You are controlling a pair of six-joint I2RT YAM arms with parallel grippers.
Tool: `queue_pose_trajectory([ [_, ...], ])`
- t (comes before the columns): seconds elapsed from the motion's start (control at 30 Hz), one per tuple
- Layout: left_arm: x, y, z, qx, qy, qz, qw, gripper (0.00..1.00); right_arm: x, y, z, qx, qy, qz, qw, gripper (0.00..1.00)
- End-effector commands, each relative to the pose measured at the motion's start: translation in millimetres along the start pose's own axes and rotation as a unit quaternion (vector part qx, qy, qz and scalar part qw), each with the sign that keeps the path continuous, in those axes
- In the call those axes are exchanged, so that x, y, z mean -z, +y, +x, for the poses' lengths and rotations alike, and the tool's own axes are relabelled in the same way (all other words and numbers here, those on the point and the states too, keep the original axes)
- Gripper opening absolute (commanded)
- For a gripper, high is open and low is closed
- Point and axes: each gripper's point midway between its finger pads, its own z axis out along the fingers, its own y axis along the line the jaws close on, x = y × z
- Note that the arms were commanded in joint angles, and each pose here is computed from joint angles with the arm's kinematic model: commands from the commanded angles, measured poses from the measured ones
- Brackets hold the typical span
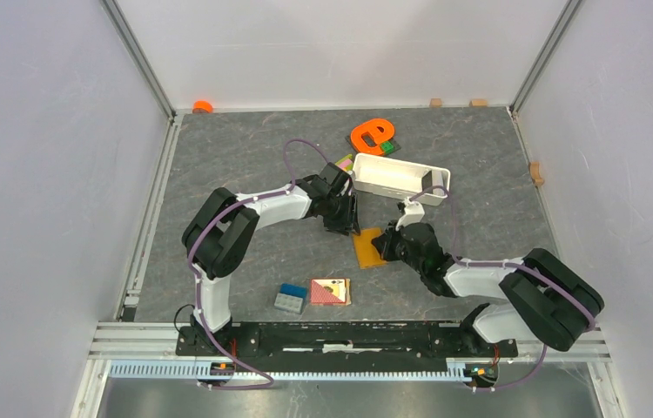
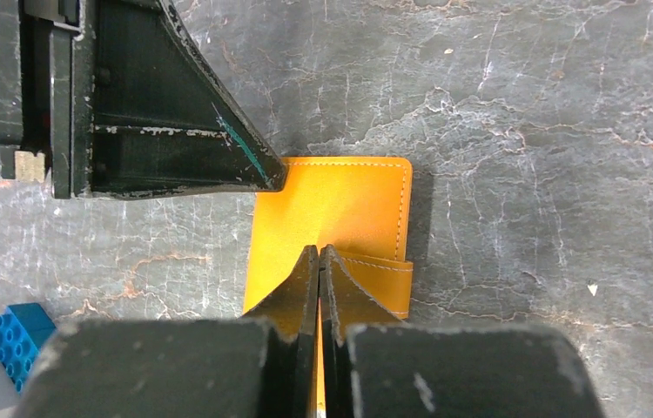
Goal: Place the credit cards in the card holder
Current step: Close the card holder at the center of the board.
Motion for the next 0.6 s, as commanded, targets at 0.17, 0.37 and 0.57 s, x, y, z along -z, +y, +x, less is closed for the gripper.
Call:
queue_pose_trajectory([
  [0.17, -17.0, 33.1, 24.7, 0.011, 0.042, -0.055, 0.998, 0.45, 63.4, -97.6, 141.9, 0.012, 0.218, 0.170, 0.961, 0.00],
  [0.37, -16.8, 34.7, 23.1, 0.016, 0.043, -0.053, 0.998, 0.45, 78.4, -109.0, 157.4, -0.007, 0.225, 0.196, 0.954, 0.00],
  [0.57, -15.2, 36.5, 19.8, 0.023, 0.041, -0.051, 0.998, 0.45, 92.4, -119.2, 171.9, -0.026, 0.233, 0.215, 0.948, 0.00],
])
